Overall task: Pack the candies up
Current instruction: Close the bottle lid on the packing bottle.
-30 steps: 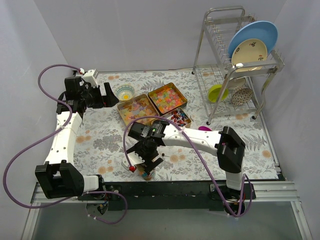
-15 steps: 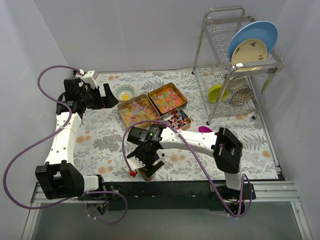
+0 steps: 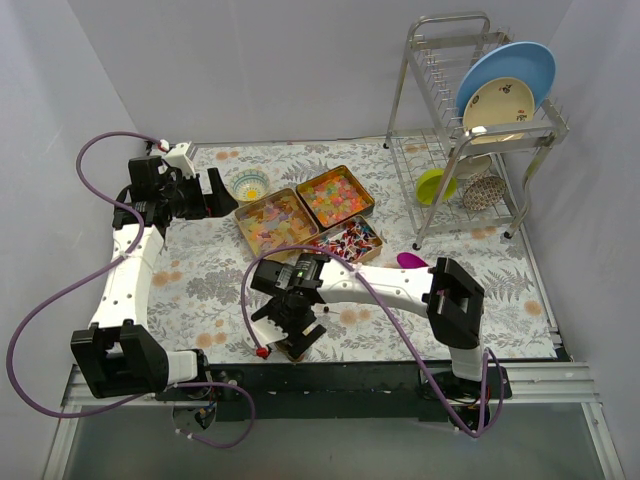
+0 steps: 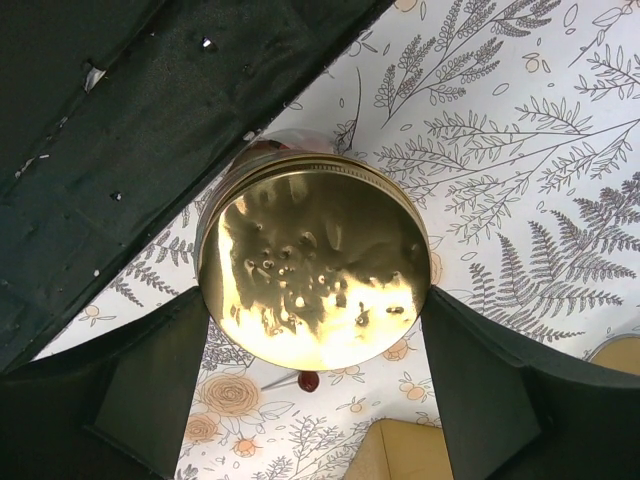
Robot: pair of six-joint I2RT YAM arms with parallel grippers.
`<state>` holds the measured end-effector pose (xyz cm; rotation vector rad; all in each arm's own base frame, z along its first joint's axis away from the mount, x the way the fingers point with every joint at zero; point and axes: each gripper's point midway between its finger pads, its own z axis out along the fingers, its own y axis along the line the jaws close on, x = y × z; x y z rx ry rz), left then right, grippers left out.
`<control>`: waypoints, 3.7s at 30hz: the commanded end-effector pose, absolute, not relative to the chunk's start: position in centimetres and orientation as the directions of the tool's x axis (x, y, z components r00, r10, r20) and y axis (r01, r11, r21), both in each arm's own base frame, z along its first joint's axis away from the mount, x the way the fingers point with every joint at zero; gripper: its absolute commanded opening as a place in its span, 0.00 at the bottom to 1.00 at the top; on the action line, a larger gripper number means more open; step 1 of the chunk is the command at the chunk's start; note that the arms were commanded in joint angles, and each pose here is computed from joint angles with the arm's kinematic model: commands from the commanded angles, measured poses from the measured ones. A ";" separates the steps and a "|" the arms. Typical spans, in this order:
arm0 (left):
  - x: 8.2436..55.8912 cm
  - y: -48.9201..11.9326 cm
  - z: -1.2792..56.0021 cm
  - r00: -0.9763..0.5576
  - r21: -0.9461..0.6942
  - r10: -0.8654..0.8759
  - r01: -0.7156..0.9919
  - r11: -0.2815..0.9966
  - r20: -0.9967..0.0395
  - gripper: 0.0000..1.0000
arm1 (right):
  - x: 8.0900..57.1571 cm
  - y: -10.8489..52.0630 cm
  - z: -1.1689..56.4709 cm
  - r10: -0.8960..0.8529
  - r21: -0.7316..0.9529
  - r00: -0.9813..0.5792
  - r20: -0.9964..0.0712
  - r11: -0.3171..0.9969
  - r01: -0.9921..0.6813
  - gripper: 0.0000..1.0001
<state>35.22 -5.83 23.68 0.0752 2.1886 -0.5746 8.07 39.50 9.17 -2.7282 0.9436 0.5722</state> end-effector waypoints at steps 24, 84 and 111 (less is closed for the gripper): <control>35.4 -6.0 23.2 -0.638 -0.411 -0.168 0.253 0.876 -0.752 0.98 | 7.6 36.4 9.4 -0.604 0.010 0.732 -0.315 -0.774 -0.634 0.75; 34.4 -6.0 21.5 -0.662 -0.429 -0.174 0.243 0.870 -0.729 0.98 | 7.4 37.9 9.0 -0.644 0.021 0.681 -0.348 -0.732 -0.681 0.80; 35.0 -7.4 23.0 -0.620 -0.470 -0.177 0.348 0.811 -0.764 0.98 | 8.4 39.3 15.4 -0.652 -0.020 0.472 -0.593 -0.574 -0.818 0.40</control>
